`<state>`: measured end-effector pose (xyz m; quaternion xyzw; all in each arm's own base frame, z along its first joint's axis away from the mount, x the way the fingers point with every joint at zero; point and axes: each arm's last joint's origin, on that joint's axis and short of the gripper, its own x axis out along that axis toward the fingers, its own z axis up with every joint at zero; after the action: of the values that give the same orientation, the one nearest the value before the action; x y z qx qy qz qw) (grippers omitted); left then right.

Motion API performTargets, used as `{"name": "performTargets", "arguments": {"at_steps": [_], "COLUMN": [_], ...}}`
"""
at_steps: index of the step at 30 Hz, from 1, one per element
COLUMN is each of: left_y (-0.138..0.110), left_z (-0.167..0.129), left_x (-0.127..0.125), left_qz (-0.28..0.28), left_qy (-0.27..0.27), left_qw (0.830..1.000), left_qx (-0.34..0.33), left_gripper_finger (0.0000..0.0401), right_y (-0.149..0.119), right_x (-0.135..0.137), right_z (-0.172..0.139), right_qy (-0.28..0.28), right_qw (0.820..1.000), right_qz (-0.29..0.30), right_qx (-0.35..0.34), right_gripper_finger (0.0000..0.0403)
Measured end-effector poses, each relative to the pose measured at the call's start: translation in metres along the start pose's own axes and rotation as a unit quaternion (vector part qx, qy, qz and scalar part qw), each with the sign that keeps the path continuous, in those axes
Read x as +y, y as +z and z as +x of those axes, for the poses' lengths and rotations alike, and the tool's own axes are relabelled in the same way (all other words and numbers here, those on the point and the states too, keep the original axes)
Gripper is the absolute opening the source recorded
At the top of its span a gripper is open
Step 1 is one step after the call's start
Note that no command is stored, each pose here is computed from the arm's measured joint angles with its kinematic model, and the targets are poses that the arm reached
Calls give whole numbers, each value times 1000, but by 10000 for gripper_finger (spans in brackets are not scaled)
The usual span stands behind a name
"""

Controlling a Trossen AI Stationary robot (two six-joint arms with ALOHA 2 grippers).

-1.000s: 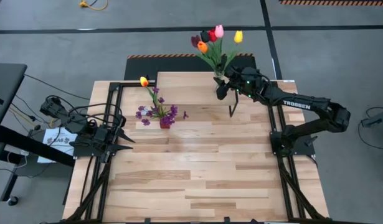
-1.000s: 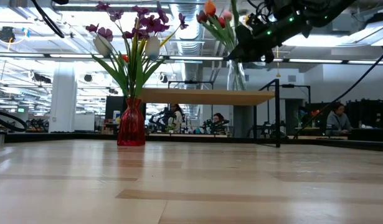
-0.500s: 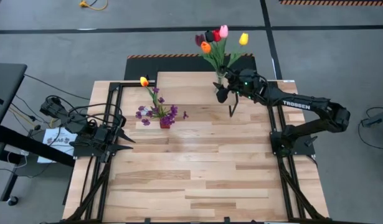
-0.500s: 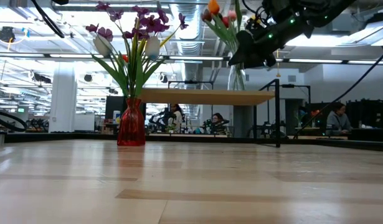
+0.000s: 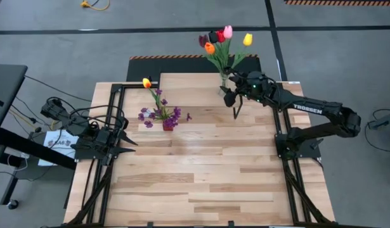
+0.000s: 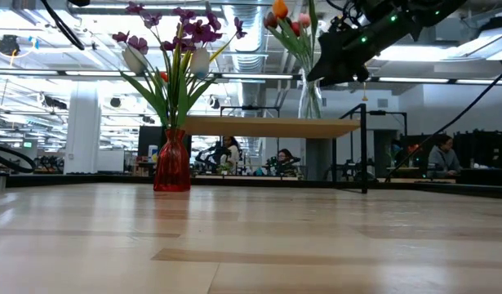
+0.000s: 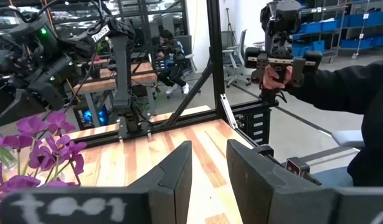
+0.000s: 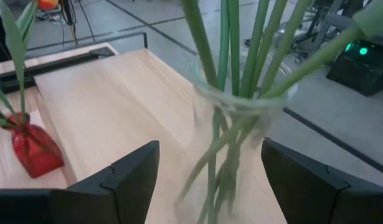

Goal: Pick and place flowers into a vace then onto a shelf
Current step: Put the transparent vase filled with flowers on the shelf, then put the red vase filled with flowers on the shelf

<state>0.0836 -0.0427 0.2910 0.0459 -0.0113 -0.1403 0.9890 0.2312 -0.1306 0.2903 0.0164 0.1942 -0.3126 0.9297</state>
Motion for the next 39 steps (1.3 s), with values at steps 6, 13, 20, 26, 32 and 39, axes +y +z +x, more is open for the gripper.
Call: {"name": "performTargets", "arguments": {"at_steps": [6,13,20,26,32,39], "left_y": [1,1,-4,-15,-27,-42], "left_z": [0,0,0,15,31,31], "left_x": [0,2,7,-1,-25,-70], "left_qz": [-1,0,-26,-64,-95,-98], "left_qy": [0,36,143,190,300,357], "left_qw": [1000,999,989,977,945,929], "left_qx": [-5,-5,28,74,82,18], "left_gripper_finger": [90,90,90,86,67,63], "right_y": [1,-1,-5,-9,-14,-24], "right_x": [3,21,52,80,101,117], "right_z": [-13,-44,-83,-107,-124,-143], "right_qy": [9,54,118,149,175,172], "right_qw": [1000,998,992,988,984,984], "right_qz": [-1,-10,0,-14,-30,-25], "right_qx": [7,34,42,32,24,34], "right_gripper_finger": [276,276,276,276,276,276]}}
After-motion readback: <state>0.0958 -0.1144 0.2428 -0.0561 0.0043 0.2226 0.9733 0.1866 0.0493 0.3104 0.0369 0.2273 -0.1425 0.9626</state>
